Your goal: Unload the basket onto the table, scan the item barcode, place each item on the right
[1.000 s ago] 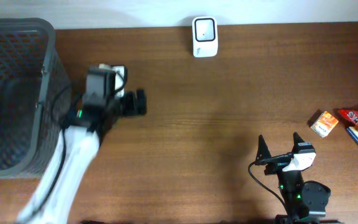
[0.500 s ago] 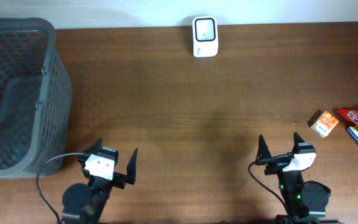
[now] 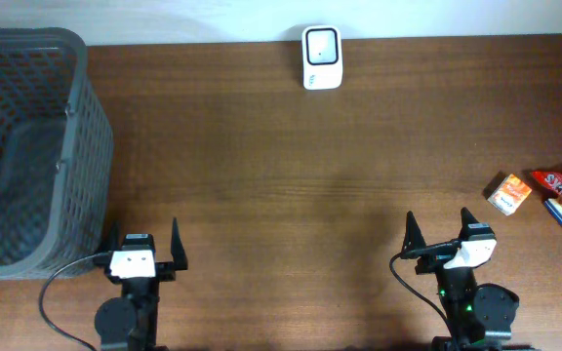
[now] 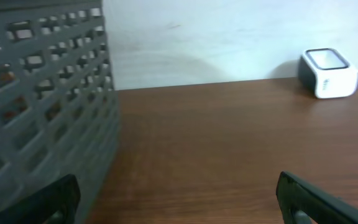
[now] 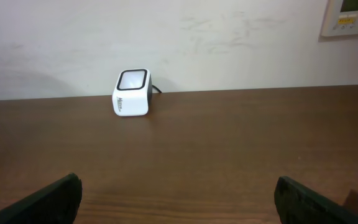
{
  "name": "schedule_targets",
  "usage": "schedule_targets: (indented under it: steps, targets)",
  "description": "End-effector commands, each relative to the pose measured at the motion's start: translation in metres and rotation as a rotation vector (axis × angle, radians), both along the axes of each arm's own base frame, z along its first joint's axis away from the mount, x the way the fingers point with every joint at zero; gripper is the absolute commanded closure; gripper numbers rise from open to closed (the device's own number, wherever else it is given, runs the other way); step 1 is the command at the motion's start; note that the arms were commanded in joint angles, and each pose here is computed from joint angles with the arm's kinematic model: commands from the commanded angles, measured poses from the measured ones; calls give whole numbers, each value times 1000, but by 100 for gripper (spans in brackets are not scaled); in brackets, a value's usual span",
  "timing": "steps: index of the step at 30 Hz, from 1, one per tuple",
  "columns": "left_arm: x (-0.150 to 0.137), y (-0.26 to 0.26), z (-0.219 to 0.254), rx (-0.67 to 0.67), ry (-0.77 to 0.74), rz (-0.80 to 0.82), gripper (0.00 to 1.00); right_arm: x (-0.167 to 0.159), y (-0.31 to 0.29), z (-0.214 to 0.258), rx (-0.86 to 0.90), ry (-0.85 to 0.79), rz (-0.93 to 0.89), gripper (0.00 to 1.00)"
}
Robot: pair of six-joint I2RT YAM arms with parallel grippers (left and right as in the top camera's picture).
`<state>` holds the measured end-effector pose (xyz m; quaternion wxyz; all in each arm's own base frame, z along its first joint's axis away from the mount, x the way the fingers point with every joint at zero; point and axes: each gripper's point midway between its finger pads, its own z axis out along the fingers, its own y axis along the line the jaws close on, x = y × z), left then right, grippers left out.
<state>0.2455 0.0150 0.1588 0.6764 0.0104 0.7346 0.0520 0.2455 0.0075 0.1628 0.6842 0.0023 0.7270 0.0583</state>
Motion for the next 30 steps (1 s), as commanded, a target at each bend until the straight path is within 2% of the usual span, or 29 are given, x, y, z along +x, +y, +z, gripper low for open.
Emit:
schedule_targets:
  steps: [1,4,7,8,12,17,21,30]
  targets:
    - [0,3,-3,12,1,15,1,0,1,-3,0,5,0,1]
    - [0,5,-3,-111,-8,36,1,0,0,-3,0,6,-1,1]
    - [0,6,-3,-320,-26,59,1,0,0,-3,0,6,-1,1]
    - [0,4,-3,-338,-25,49,1,0,1,-3,0,6,0,1]
    - [0,4,-3,-201,-14,37,1,0,1,-3,0,6,0,1]
    - [0,3,-3,-190,-13,29,1,0,1,-3,0,6,0,1]
    - [0,1,-3,-73,-4,14,1,0,1,-3,0,6,0,1]
    - [0,0,-3,-59,-4,5,1,0,0,-3,0,6,-1,1]
